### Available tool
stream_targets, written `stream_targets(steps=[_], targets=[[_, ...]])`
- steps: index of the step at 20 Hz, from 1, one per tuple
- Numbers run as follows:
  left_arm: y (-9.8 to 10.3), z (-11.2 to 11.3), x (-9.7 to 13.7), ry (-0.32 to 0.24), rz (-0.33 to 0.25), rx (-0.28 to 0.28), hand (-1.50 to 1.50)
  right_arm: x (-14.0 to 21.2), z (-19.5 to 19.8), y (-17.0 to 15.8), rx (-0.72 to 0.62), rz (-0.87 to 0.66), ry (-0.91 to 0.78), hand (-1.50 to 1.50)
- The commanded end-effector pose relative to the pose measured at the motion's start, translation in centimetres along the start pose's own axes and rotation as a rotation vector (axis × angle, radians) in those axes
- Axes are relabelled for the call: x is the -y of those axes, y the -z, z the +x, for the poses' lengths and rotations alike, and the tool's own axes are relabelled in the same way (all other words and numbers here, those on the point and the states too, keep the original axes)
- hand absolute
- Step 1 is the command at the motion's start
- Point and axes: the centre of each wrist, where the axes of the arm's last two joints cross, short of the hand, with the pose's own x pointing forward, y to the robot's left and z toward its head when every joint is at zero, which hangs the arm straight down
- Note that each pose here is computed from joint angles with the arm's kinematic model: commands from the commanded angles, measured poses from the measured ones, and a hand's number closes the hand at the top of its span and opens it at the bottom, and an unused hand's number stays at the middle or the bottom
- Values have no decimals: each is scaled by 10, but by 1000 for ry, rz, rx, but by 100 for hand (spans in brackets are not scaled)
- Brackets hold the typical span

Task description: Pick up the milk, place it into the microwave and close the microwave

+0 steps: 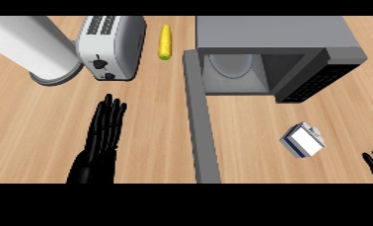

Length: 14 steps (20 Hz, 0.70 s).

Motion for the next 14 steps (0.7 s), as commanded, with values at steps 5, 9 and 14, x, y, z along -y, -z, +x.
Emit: stream_targets(steps=[5, 9, 14], targets=[[-6, -9, 25, 28, 5, 6, -150, 7, -46, -3, 9, -53, -23, -150], [-29, -7, 5, -33, -8, -22, -150, 14, -75, 0, -4, -85, -26, -150], [-29, -22, 10, -32, -10, -38, -150, 28, -99, 9, -18, -84, -70, -150]])
